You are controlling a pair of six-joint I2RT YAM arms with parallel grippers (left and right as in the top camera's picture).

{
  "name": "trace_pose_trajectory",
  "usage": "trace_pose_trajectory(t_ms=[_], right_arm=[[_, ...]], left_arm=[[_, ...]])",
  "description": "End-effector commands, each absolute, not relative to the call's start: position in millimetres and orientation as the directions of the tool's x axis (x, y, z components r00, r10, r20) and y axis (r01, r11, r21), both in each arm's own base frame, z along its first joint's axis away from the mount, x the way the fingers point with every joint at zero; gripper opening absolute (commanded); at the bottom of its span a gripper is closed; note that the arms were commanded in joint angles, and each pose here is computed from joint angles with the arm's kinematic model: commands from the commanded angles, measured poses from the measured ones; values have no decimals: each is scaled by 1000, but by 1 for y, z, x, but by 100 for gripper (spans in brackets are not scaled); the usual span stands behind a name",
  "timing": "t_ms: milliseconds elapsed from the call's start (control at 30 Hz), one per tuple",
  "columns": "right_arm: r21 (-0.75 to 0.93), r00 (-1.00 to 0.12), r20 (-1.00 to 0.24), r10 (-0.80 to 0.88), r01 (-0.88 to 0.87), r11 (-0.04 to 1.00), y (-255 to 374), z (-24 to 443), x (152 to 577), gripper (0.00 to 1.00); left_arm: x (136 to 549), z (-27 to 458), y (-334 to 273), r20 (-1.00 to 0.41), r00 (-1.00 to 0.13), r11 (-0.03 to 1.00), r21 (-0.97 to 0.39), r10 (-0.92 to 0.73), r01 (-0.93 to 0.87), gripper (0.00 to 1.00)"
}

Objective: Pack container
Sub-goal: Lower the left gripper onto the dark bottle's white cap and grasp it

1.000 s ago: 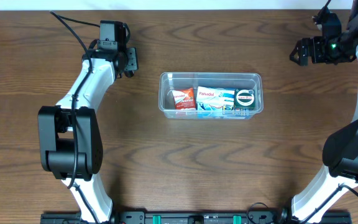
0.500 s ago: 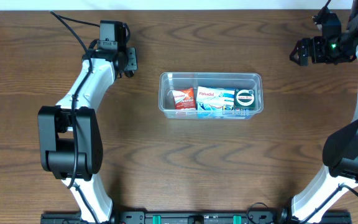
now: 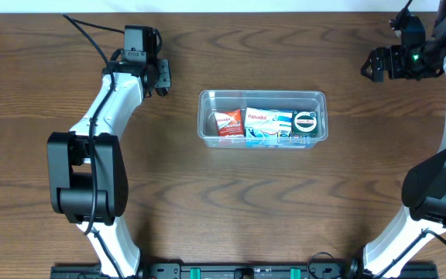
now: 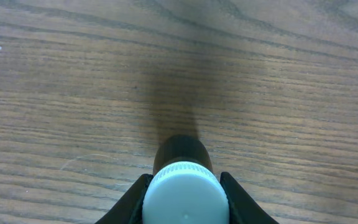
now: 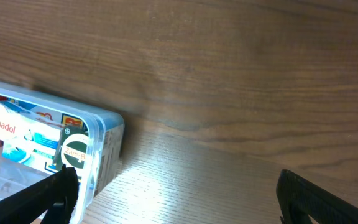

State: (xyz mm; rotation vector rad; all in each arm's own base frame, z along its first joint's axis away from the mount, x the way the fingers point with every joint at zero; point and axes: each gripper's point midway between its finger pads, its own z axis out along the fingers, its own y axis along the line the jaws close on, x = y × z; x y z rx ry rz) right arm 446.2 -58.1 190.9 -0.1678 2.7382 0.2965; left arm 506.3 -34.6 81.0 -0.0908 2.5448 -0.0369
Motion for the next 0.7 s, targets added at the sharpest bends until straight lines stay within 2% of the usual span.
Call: trace_pose_trajectory(t_ms=[0,300,667], right_arm=[[185,-916,-396,-58,-141,973,-61,197,448,99],[185,-916,-396,-58,-141,973,-61,197,448,99],[185,-916,-396,-58,-141,973,-61,197,448,99]], left_arm=[[509,93,-35,-581,-811,998,-42,-69,-55,30],[497,140,-34,-626,-777,997,-50,-73,-53,29],[442,197,-59,-611,-791,998,-57,-34,1,29]])
